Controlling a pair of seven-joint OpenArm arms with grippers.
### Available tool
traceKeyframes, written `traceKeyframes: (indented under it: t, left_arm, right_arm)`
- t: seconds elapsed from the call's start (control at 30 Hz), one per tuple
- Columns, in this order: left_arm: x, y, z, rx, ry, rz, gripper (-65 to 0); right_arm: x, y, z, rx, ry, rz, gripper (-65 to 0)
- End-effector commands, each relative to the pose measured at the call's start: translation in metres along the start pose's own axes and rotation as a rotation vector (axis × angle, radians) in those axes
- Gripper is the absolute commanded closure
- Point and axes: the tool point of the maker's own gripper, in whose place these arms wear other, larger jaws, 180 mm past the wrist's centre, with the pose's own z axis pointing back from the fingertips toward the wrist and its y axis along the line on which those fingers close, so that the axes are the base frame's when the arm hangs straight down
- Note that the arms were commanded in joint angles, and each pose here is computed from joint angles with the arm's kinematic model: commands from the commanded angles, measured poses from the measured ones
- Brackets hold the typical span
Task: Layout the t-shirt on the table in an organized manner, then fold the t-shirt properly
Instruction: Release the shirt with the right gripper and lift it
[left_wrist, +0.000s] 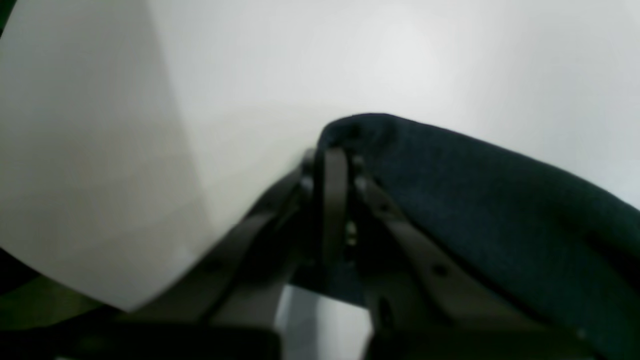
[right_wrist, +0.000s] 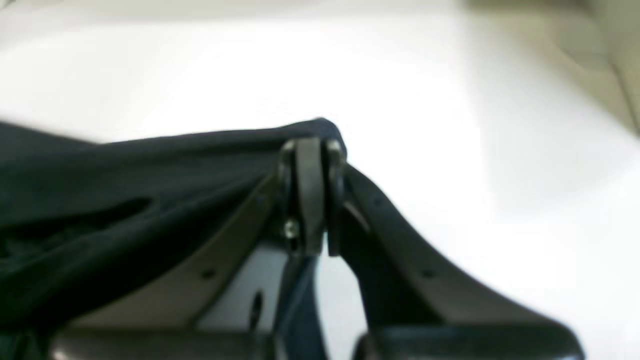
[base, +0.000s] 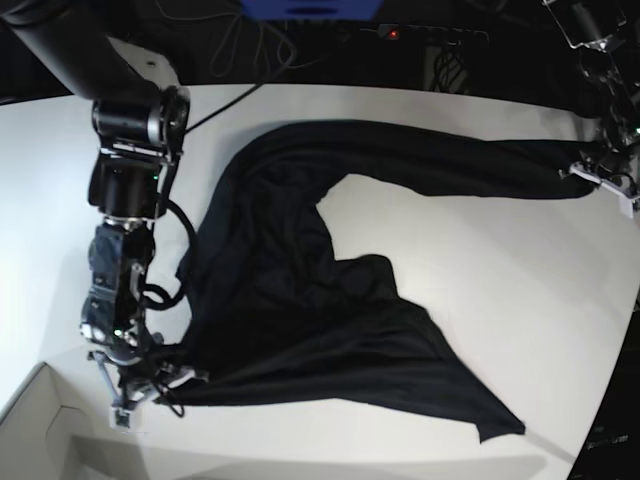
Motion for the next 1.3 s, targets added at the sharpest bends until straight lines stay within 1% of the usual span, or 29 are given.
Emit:
traceKeyframes:
  t: [0.0, 0.13, 0.2, 0.3, 0.43, 0.5, 0.63, 0.7, 0.77, 0.8, 0.83, 0.9, 0.97, 1.0, 1.03, 1.1, 1.13, 1.2, 1.27]
  left_arm:
    - [0.021, 0.005, 0.005, 0.008, -0.058, -0.010, -0.2]
    - [0.026, 0.014, 0.008, 0.025, -0.076, 0.017, -0.2]
    - [0.027, 0.015, 0.009, 0.028, -0.078, 0.022, -0.2]
    - [0.036, 0.013, 0.010, 0.024, -0.102, 0.019, -0.2]
    - [0.053, 0.002, 0.019, 0.012, -0.152, 0.001, -0.5]
    - [0.060, -0.005, 0.023, 0.004, -0.179, -0.003, -0.5]
    - [0.068, -0.011, 0.028, -0.001, -0.207, -0.018, -0.5]
    - [0.069, -0.010, 0.029, -0.001, -0.209, -0.018, -1.0]
    - [0.068, -0.010, 0.029, 0.001, -0.208, -0.017, -4.7]
    - [0.068, -0.009, 0.029, 0.001, -0.207, -0.017, -8.2]
    - [0.067, -0.009, 0.029, 0.001, -0.205, -0.018, -13.3]
    - [0.066, -0.009, 0.029, 0.002, -0.204, -0.018, -24.2]
    - [0.066, -0.009, 0.029, 0.001, -0.204, -0.017, -32.0]
    - [0.066, -0.009, 0.029, 0.001, -0.204, -0.017, -34.1]
    - [0.066, -0.009, 0.029, 0.001, -0.204, -0.017, -35.3]
    - [0.071, -0.011, 0.031, 0.000, -0.217, -0.021, -35.1]
    - [0.073, -0.012, 0.033, 0.000, -0.224, -0.026, -35.1]
    - [0.078, -0.019, 0.039, -0.009, -0.252, -0.029, -35.1]
    - [0.086, -0.021, 0.047, -0.007, -0.290, -0.022, -35.1]
  right_arm:
    - [0.030, -0.017, 0.002, -0.031, -0.084, -0.027, 0.0]
    - [0.024, -0.055, 0.007, -0.099, -0.083, -0.126, 0.0]
    - [0.023, -0.071, 0.009, -0.127, -0.086, -0.152, 0.0]
    - [0.012, -0.072, 0.006, -0.127, -0.055, -0.149, 0.0]
    - [-0.016, -0.074, 0.008, -0.132, -0.004, -0.137, 0.0]
    - [-0.024, -0.075, 0.009, -0.134, 0.011, -0.134, -4.8]
    - [-0.042, -0.075, 0.013, -0.136, 0.052, -0.117, -20.9]
    - [-0.034, -0.082, 0.025, -0.155, 0.021, -0.105, -27.9]
    - [-0.022, -0.084, 0.041, -0.171, -0.038, -0.078, -32.1]
    - [-0.019, -0.079, 0.049, -0.168, -0.064, -0.072, -33.5]
    - [-0.016, -0.069, 0.056, -0.158, -0.089, -0.069, -34.5]
    - [-0.015, -0.040, 0.067, -0.108, -0.116, -0.029, -35.0]
    - [-0.029, -0.009, 0.076, -0.046, -0.092, 0.040, -35.0]
    - [-0.036, 0.008, 0.080, -0.008, -0.079, 0.075, -34.9]
    - [-0.047, 0.031, 0.084, 0.043, -0.061, 0.116, -34.9]
    - [-0.076, 0.075, 0.092, 0.150, -0.012, 0.190, -34.8]
    - [-0.088, 0.091, 0.095, 0.191, 0.008, 0.218, -34.9]
    - [-0.114, 0.114, 0.101, 0.251, 0.057, 0.251, -35.0]
    - [-0.136, 0.125, 0.100, 0.282, 0.109, 0.271, -35.0]
